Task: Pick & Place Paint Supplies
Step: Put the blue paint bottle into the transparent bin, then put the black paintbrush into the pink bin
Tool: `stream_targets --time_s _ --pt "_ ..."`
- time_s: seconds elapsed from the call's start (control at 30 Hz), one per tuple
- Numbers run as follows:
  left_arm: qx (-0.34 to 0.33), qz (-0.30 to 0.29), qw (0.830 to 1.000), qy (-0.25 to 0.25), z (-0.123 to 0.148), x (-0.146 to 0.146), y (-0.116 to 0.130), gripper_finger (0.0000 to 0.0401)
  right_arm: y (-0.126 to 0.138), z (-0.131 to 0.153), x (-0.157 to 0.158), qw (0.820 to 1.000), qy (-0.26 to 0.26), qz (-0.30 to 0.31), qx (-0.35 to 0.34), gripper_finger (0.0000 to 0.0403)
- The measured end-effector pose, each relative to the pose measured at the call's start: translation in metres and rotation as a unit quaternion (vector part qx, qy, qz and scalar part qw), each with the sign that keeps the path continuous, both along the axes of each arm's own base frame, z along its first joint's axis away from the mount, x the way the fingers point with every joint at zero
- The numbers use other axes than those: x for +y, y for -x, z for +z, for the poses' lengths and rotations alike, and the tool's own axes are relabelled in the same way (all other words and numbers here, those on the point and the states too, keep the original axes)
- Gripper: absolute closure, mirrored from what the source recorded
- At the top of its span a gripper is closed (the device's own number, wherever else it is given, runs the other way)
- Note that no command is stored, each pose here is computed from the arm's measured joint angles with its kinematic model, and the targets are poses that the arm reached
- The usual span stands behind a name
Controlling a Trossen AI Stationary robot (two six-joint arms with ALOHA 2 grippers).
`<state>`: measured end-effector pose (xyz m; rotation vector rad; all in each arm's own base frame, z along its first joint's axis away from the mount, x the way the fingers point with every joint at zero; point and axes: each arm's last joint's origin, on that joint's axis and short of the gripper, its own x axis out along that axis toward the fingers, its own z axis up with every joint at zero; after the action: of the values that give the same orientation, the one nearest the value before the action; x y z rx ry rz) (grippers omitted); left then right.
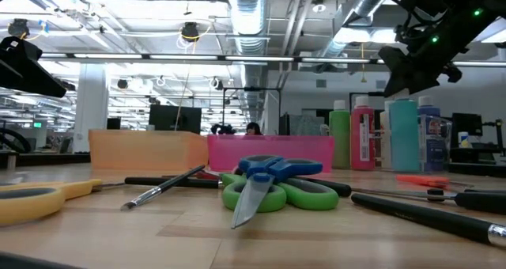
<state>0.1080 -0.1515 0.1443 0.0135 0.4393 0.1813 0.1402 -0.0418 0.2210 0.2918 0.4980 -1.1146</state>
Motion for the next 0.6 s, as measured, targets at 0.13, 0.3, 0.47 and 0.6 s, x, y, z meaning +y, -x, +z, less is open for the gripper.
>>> stream_targets --time_s 0.13,0.3,0.47,0.6 --pt "-0.003 0.002 1.0 0.0 0.0 0.0 0.0 0.0092 0.0 0.0 0.001 1.0 -0.007 0.011 0.002 0.0211" --pt "-0.027 0.017 0.999 -0.006 0.002 0.0 -0.001 0.0092 -0.002 0.009 0.0 1.0 0.0 0.017 -0.002 0.016" --pt "-0.05 0.028 0.998 -0.005 0.008 0.002 0.0 0.0092 -0.007 0.038 0.002 0.999 0.024 0.046 -0.017 0.0155" --pt "-0.079 0.037 0.996 0.011 0.022 0.008 0.002 0.0092 -0.009 0.064 0.004 0.996 0.048 0.072 -0.025 0.0158"
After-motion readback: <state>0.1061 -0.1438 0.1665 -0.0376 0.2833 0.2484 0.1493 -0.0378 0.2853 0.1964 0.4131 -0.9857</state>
